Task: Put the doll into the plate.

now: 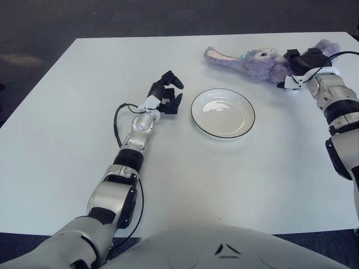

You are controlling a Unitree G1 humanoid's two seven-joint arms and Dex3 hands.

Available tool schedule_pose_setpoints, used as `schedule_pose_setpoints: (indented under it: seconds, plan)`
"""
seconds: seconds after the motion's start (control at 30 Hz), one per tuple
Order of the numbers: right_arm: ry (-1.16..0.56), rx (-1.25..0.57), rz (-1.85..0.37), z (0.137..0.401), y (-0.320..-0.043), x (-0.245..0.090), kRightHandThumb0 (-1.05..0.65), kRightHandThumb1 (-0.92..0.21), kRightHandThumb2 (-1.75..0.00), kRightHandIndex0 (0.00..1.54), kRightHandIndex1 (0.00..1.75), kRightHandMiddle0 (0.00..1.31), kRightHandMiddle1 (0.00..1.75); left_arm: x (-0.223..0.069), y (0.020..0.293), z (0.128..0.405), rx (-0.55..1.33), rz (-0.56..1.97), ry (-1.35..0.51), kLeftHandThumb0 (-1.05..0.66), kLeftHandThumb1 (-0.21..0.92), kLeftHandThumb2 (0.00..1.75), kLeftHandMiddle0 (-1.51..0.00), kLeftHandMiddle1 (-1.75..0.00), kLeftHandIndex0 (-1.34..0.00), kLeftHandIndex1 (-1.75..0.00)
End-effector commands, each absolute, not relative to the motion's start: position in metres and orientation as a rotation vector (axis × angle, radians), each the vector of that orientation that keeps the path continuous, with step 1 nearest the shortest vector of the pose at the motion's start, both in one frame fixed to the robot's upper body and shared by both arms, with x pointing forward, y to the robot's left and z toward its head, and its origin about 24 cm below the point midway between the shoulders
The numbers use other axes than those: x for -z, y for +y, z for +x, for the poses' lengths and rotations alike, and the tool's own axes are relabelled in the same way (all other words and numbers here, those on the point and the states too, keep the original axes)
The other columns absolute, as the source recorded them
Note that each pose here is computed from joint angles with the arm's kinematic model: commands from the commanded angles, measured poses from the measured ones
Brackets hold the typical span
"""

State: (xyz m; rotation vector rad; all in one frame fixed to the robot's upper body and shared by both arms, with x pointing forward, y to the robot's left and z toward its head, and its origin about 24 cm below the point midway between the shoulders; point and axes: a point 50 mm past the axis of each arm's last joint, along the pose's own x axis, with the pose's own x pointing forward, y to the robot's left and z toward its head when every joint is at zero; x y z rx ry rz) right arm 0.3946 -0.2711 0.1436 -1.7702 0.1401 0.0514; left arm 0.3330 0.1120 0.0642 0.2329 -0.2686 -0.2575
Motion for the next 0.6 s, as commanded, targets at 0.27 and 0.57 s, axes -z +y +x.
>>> schedule_pose_setpoints:
  seconds: [0.27, 0.57]
  plan:
    - [0.275, -0.133, -1.751, 0.385, -0.272, -0.108, -1.05, -0.92, -0.4, 0.11, 1.1, 0.0, 0.61, -0.021, 0.118, 0.31, 0.248, 0.233, -0.121, -0.44, 0.44, 1.16, -1.15, -1.75, -0.51, -1.75]
    - [0.34, -0.175, -1.747, 0.378, -0.276, -0.091, -1.02, -0.92, -0.37, 0.12, 1.26, 0.0, 0.68, -0.022, 0.118, 0.309, 0.254, 0.244, -0.125, -0.44, 0.44, 1.16, -1.13, -1.75, -0.51, -1.75]
